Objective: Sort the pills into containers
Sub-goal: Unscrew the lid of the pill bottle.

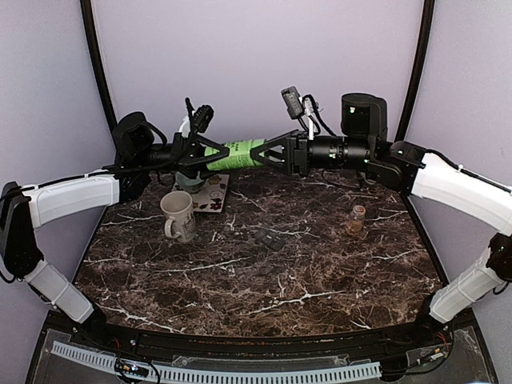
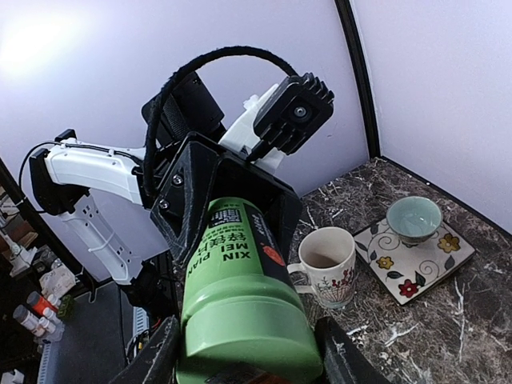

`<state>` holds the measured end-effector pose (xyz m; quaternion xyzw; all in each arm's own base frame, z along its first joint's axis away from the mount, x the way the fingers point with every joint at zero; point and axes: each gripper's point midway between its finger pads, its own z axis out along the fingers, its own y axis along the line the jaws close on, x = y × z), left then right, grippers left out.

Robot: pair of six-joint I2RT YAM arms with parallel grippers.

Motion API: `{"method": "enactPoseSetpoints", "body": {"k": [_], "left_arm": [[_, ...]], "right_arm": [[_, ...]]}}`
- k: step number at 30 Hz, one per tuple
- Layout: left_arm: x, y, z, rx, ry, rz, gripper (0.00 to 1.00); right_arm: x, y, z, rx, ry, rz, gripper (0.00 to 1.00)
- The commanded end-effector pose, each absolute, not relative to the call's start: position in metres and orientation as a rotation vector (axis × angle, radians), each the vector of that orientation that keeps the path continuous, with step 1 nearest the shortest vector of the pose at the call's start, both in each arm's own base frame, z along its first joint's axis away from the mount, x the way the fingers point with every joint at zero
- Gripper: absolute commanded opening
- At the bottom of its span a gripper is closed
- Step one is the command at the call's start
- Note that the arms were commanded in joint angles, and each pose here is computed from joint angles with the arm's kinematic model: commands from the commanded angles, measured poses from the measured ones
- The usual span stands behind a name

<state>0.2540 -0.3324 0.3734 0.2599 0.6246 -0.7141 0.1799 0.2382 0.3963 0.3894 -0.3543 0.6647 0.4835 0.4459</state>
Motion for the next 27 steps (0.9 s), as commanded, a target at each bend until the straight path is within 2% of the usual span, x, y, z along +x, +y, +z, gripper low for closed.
{"method": "enactPoseSetpoints", "body": {"k": [1,5,10,15,27], "left_arm": [[0.242,-0.325,0.39,0.792,1.687,-2.012,0.0],[0.242,-0.325,0.39,0.799,1.683,-2.019,0.0],[0.241,-0.326,0.388,0.813,1.681,-2.027,0.0],[0.241,-0.326,0.386,0.82,1.683,-2.026,0.0],[0.243,-0.327,0.382,0.832,1.697,-2.015,0.0]], "right_arm": [[0.242,0.385,0.404,-0.871,1.595,1.115,0.41],[0.24,0.388,0.404,-0.882,1.597,1.143,0.46],[0.238,0.391,0.405,-0.882,1.607,1.185,0.6],[0.236,0.391,0.408,-0.875,1.6,1.208,0.68],[0.233,0.391,0.416,-0.854,1.587,1.249,0.79]]}}
